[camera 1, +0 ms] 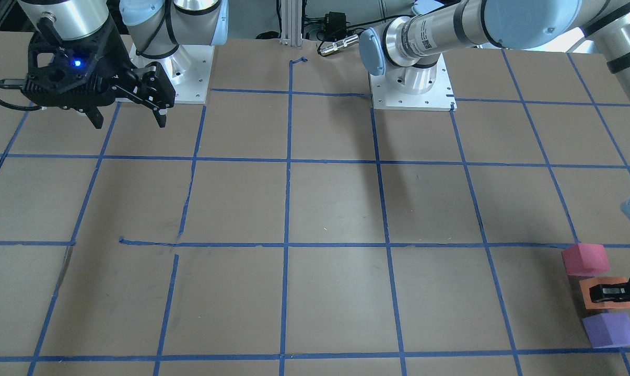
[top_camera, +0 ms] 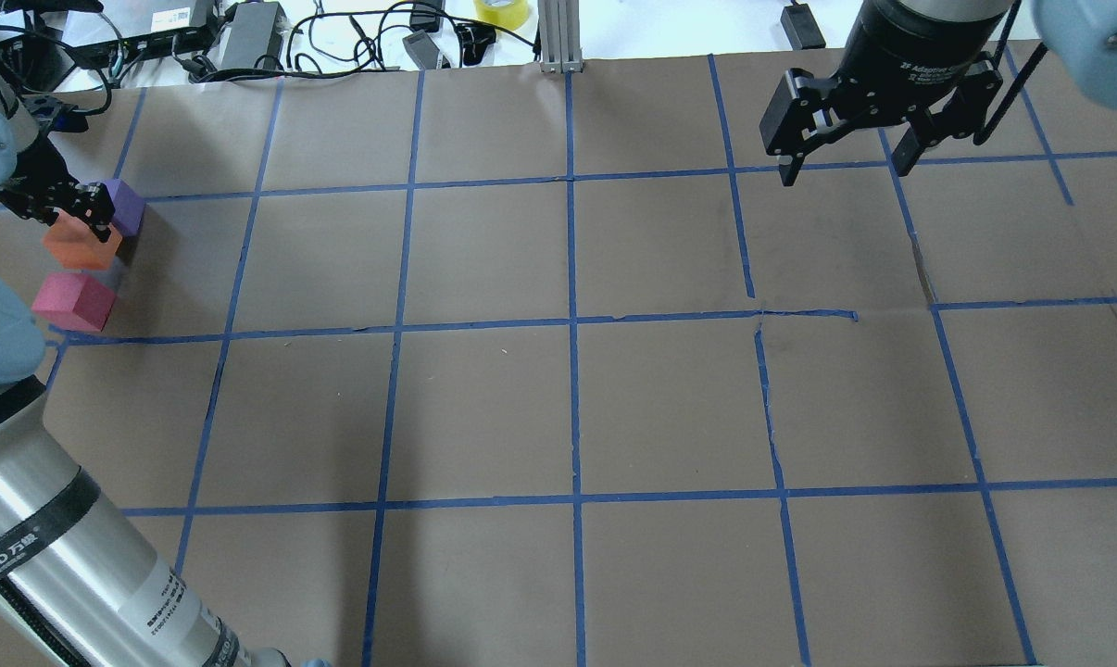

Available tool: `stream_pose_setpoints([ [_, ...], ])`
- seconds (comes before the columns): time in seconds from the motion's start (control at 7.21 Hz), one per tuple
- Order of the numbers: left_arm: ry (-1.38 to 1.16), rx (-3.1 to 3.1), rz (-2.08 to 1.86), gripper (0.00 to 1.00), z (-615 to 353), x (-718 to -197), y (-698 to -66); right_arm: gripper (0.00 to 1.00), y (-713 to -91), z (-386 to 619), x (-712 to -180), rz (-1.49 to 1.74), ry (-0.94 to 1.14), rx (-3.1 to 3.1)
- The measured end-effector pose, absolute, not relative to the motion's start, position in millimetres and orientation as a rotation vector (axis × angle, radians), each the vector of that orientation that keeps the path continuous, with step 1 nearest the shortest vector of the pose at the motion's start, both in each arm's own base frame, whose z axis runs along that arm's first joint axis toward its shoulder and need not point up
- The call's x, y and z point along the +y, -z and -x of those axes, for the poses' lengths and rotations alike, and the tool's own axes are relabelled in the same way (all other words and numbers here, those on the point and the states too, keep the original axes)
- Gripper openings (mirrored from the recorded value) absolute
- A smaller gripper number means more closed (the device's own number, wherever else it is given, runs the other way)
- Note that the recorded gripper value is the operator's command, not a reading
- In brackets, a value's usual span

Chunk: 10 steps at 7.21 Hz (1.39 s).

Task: Arrange blocks in a line
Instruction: 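Lower the orange cube between the purple and pink cubes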

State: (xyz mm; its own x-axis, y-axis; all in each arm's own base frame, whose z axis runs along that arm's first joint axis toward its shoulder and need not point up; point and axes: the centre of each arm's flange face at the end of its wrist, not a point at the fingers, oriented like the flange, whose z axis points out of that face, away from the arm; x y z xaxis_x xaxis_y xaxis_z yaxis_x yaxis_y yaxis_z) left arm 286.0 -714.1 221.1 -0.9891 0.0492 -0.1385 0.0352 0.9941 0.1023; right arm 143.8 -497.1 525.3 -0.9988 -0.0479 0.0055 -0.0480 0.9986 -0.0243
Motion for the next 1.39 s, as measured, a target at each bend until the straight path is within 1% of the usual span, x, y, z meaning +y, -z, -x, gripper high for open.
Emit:
stream_pose_setpoints([
  [1.39,-0.146,2.993,-0.063,0.00,-285.7,-713.5,-210.9,1.00,-525.1,-143.2,-497.3,-0.074,-0.037,-3.136],
])
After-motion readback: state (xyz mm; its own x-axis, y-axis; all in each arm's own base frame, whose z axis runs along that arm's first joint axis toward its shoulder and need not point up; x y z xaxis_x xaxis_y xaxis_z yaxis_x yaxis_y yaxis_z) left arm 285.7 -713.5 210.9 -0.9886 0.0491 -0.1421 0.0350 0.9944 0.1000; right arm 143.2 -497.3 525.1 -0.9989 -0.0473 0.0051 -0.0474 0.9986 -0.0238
